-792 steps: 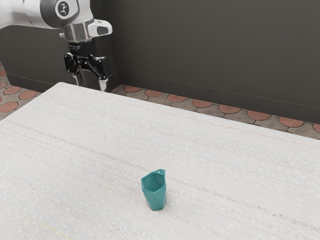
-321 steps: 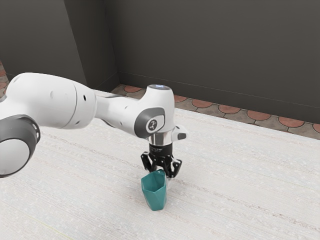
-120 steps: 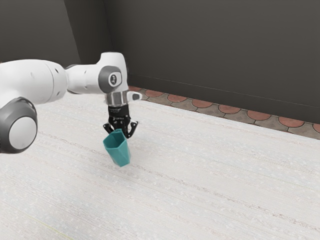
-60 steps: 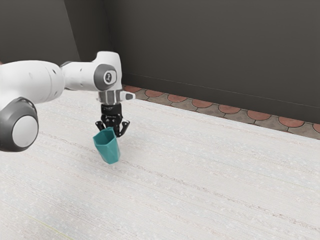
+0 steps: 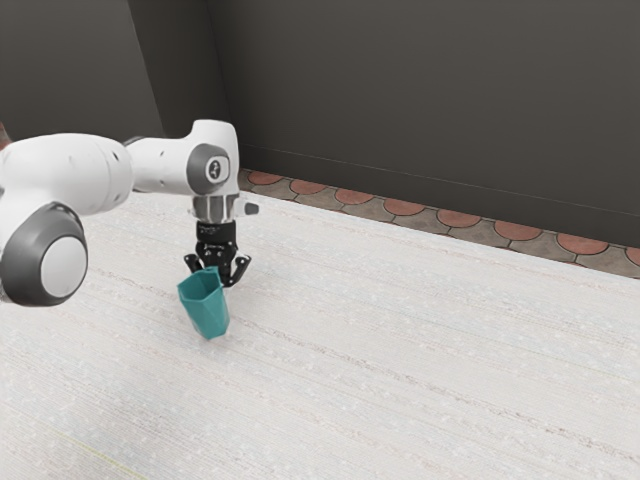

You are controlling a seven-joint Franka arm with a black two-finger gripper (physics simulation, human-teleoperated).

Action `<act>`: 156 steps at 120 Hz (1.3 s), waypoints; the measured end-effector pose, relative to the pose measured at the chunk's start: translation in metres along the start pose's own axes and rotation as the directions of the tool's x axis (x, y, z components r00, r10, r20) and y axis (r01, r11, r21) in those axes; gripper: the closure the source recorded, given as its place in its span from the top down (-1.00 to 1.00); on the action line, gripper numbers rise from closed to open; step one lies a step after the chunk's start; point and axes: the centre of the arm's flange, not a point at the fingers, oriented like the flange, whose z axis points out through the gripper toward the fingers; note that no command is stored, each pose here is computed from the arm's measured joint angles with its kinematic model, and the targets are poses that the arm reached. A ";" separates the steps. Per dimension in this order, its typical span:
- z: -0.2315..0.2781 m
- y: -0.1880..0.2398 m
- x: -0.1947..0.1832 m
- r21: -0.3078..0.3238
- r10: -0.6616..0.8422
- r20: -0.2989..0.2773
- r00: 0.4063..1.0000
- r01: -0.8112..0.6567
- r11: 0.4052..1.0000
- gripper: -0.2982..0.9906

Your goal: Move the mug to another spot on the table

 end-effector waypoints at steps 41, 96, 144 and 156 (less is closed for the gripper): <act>0.006 -0.004 0.012 -0.003 0.009 -0.003 1.000 -0.009 1.000 -0.68; 0.008 -0.019 0.016 -0.041 0.003 0.003 1.000 -0.003 0.999 0.21; -0.036 -0.021 0.027 -0.038 0.010 -0.240 0.971 -0.020 0.999 0.47; -0.075 -0.013 -0.005 -0.030 0.034 -0.306 0.951 -0.045 0.999 0.49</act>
